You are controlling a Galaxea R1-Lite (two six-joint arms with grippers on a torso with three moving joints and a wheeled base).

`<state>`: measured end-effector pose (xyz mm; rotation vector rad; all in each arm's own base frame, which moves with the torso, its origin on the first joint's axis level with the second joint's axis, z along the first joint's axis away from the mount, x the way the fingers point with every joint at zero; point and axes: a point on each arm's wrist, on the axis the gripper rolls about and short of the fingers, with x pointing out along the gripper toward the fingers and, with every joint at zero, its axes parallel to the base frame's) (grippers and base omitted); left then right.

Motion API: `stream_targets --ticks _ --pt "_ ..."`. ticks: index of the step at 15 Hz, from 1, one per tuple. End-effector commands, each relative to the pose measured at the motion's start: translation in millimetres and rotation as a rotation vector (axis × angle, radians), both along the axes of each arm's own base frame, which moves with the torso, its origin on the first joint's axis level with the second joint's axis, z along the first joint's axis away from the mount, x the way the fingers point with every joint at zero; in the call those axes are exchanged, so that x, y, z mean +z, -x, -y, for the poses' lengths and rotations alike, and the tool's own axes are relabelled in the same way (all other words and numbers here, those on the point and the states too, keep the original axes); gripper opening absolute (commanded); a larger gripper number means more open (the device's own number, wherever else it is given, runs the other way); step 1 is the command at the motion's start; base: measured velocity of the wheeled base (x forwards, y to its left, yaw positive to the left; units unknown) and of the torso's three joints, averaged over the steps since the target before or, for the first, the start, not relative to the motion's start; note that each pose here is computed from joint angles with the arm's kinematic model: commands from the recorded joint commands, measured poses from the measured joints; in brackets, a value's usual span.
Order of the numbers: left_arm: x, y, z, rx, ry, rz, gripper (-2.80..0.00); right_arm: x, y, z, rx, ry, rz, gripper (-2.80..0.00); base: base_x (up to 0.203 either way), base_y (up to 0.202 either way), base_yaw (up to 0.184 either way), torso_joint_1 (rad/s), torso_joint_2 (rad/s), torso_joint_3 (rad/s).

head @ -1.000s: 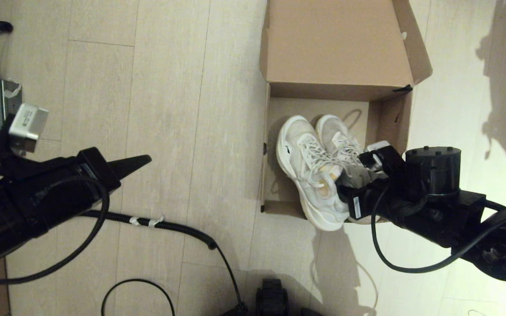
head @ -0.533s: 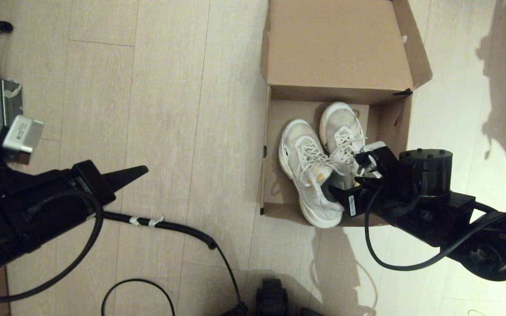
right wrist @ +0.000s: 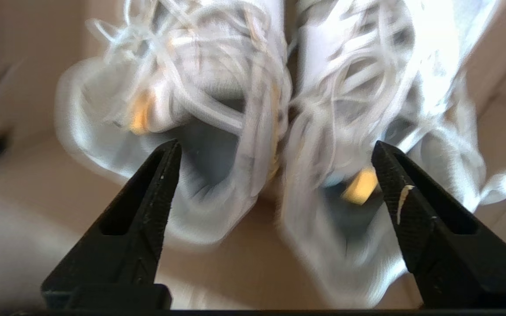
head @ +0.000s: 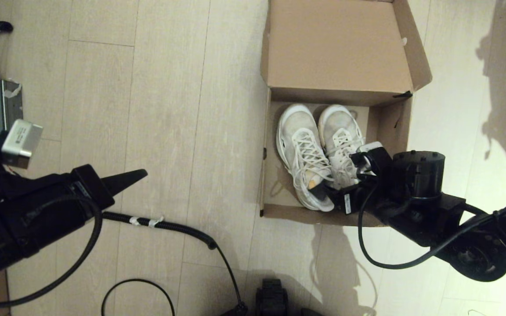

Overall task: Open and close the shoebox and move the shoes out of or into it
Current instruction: Put the shoes into the shoe box

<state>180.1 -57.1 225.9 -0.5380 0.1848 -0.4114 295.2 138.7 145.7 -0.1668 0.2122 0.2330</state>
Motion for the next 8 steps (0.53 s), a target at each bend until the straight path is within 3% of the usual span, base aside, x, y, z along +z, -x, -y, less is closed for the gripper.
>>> stream_targets --ticks 1,4,8 --pt "-0.4 1.4 -1.4 0.005 0.004 0.001 -2.80 -13.0 -12.7 -7.8 -0.035 0.000 0.030 0.00 0.000 0.000 0.000 0.000 0.00 0.000" --pt "-1.0 1.1 -1.3 0.004 0.003 -0.001 -2.80 2.4 -5.2 -6.5 -0.041 -0.020 0.070 0.00 0.000 0.000 0.000 0.000 0.00 0.000" --pt "-3.2 9.0 -3.6 0.005 0.004 0.001 -2.80 45.0 40.1 16.3 -0.049 -0.069 0.079 0.00 0.000 0.000 0.000 0.000 0.00 0.000"
